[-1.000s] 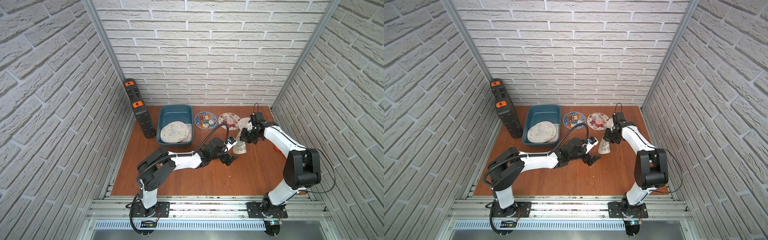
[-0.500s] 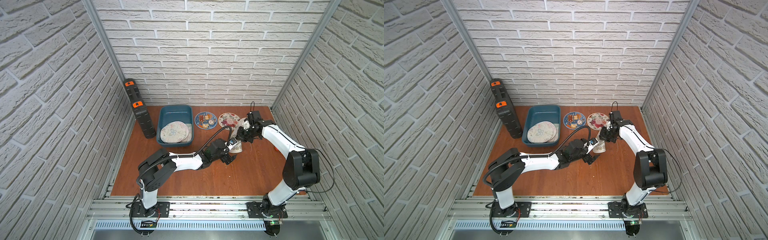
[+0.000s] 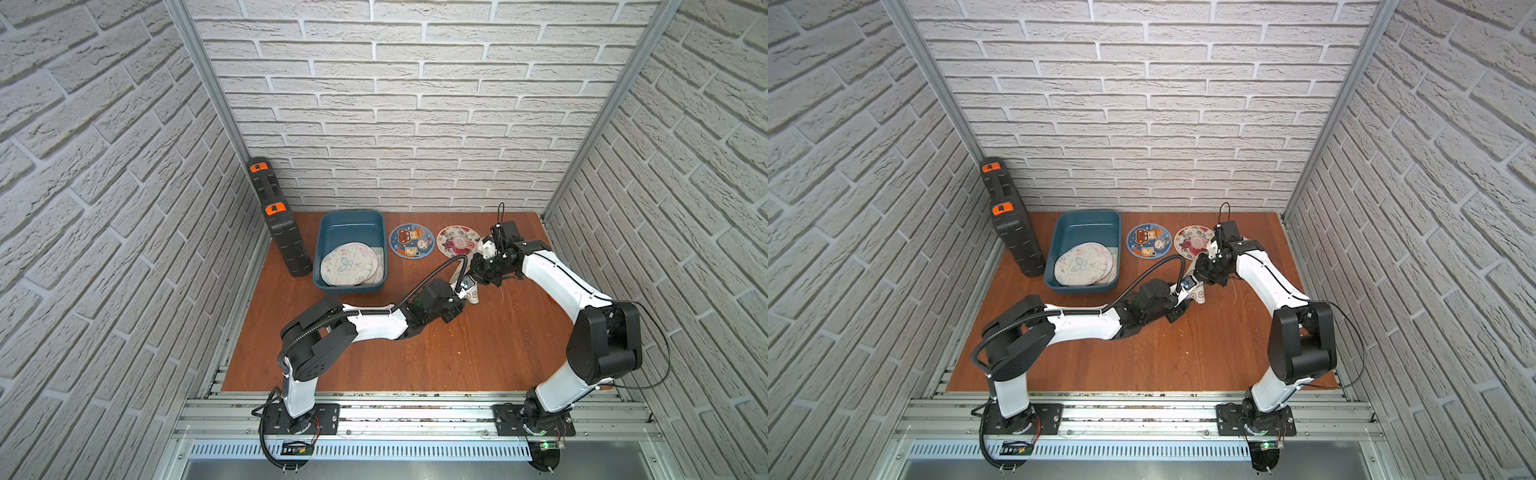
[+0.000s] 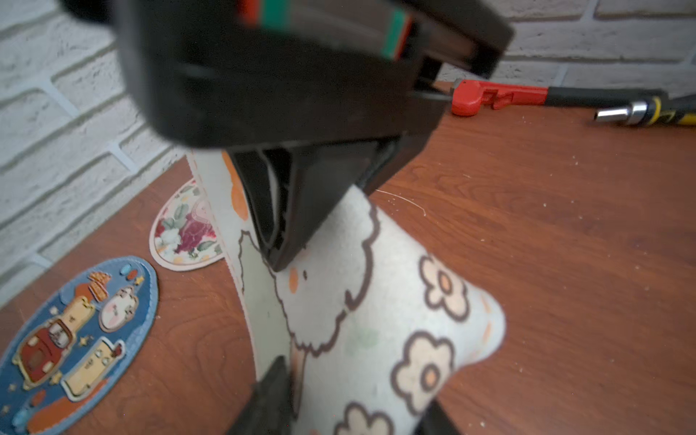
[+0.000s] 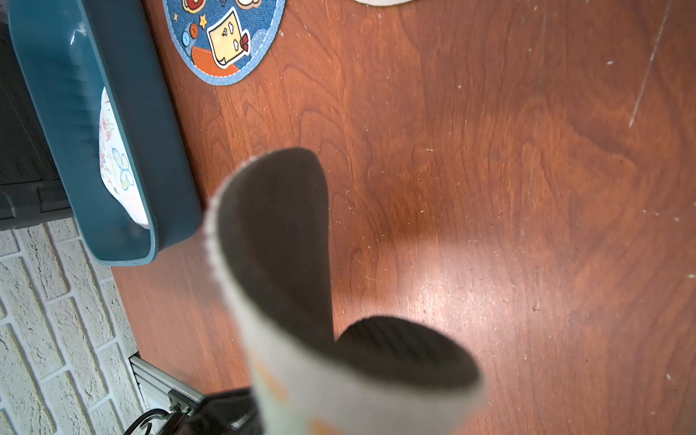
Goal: Put the coasters into the storage box
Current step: Pick up the coaster from the center of the board.
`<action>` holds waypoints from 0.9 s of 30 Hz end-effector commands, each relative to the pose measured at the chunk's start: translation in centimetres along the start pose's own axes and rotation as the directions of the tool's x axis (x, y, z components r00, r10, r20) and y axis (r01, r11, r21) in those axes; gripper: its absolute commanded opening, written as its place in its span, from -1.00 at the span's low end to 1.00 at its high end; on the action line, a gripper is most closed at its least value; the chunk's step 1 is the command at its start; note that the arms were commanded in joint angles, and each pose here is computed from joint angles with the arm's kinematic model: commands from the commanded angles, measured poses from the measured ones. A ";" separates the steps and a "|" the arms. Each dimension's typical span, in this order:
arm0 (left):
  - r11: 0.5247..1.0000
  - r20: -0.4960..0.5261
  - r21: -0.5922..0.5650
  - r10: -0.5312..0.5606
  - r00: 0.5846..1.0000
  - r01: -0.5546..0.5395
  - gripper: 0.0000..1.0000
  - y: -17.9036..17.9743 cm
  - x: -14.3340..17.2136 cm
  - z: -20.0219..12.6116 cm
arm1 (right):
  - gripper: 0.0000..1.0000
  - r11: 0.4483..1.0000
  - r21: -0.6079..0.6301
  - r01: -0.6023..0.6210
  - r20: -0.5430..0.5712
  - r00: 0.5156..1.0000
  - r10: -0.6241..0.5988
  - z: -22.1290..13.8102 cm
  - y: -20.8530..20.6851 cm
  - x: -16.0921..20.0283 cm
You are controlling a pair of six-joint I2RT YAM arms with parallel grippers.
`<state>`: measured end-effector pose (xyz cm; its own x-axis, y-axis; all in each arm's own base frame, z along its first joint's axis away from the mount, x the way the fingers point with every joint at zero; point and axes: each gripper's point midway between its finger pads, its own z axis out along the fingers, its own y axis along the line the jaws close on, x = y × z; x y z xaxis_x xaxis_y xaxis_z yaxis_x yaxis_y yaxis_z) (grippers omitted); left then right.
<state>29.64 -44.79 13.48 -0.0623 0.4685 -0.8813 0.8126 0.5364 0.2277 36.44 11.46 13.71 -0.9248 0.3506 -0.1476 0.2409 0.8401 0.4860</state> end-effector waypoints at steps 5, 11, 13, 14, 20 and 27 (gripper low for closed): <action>0.998 0.052 -0.065 0.002 0.999 0.002 -1.00 1.4 -2.6 -0.2 | -0.84 1.000 -0.008 0.022 -0.008 1.000 -0.022 -0.1 0.5 0.8; 0.995 0.044 -0.098 -0.031 0.999 0.036 -1.00 2.8 -2.4 -1.0 | -0.77 1.000 0.016 0.022 -0.002 1.000 -0.022 0.4 0.0 0.6; 0.992 0.039 -0.119 -0.046 0.998 0.051 -1.00 3.7 -2.0 -1.4 | -0.74 0.999 0.037 0.022 0.009 1.000 -0.023 0.4 -0.4 0.5; 0.990 0.032 -0.134 -0.049 0.998 0.053 -1.00 4.2 -1.8 -1.6 | -0.72 0.998 0.053 0.022 0.017 1.000 -0.023 0.4 -0.7 0.4; 0.964 -0.046 -0.256 -0.086 0.995 0.071 -1.00 8.1 0.1 -3.3 | -0.45 0.995 0.095 0.024 0.039 0.999 -0.028 0.2 -1.4 0.0; 0.925 -0.103 -0.373 -0.116 0.988 0.070 -1.00 11.9 1.5 -6.0 | -0.17 0.985 0.173 0.001 0.088 0.996 -0.017 -0.5 -3.0 -0.9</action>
<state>33.14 -38.38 15.85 -0.1599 0.4932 -0.8551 0.6822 0.6813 0.2653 36.78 11.93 13.39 -0.9223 0.3360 -0.1909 0.2216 0.8645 0.4510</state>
